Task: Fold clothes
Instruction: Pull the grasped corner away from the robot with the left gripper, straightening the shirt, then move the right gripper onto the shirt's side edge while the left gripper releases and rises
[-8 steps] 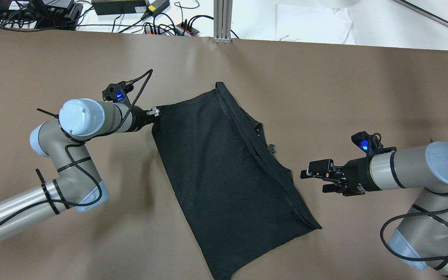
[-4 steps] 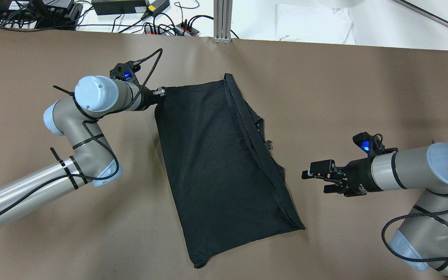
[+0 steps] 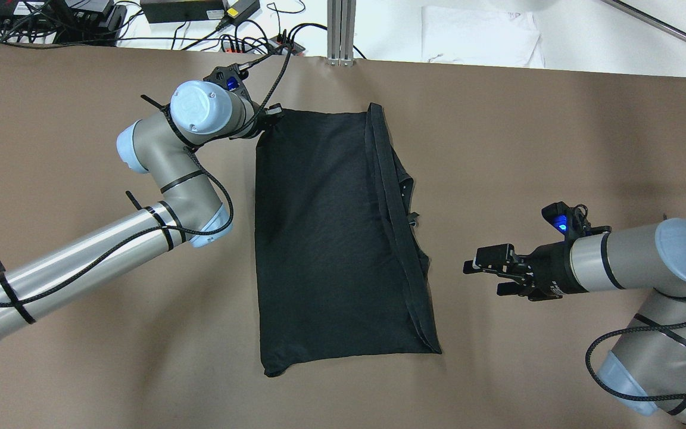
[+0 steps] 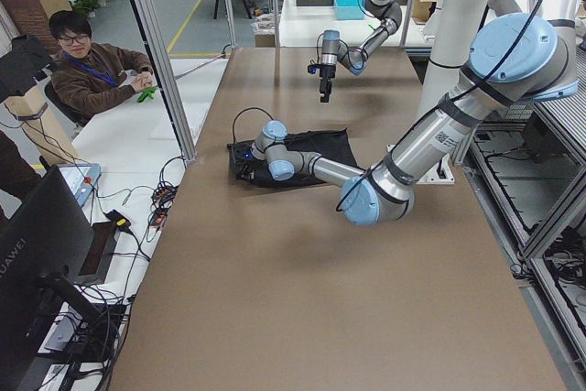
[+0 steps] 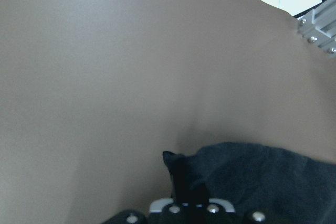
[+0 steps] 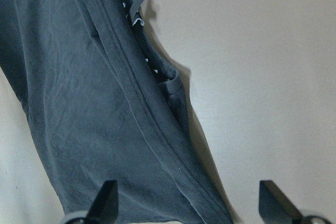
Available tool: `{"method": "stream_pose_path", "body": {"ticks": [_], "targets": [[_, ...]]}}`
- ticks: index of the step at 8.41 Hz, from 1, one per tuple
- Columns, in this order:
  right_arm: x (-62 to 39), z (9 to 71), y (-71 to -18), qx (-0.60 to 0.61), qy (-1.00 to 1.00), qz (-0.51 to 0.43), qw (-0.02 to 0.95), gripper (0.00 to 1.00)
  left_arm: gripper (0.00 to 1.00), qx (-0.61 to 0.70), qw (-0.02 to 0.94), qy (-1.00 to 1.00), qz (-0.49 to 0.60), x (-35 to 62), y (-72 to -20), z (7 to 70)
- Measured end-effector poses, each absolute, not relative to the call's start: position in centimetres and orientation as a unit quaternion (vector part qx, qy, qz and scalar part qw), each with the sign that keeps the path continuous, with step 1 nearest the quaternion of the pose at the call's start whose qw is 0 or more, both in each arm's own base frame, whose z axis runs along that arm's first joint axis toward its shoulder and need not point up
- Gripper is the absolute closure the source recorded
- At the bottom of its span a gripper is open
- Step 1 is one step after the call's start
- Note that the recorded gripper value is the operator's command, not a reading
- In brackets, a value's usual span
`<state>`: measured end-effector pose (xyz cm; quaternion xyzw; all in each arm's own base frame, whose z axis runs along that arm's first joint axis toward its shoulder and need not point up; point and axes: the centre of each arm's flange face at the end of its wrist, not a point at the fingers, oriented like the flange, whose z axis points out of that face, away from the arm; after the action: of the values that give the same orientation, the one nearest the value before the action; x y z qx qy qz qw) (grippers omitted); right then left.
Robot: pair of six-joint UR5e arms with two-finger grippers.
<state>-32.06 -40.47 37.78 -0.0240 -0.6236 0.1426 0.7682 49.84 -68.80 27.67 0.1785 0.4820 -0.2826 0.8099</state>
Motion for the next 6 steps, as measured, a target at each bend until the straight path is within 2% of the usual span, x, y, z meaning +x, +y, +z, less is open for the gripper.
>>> {"method": "stream_pose_path", "body": {"ticks": [1, 2, 6], "targets": [[-32.1, 37.7, -40.5, -0.023, -0.624, 0.143, 0.768, 0.06, 0.44, 0.180, 0.811, 0.477, -0.286, 50.2, -69.7, 27.1], [-32.0, 37.6, -40.5, -0.020, -0.625, 0.144, 0.767, 0.06, 0.00, 0.184, 0.813, 0.473, -0.286, 50.4, -70.3, 26.9], [-32.1, 37.1, -41.1, 0.012, -0.625, 0.128, 0.770, 0.06, 0.00, 0.214, 0.816, 0.467, -0.266, 47.9, -72.4, 25.1]]}}
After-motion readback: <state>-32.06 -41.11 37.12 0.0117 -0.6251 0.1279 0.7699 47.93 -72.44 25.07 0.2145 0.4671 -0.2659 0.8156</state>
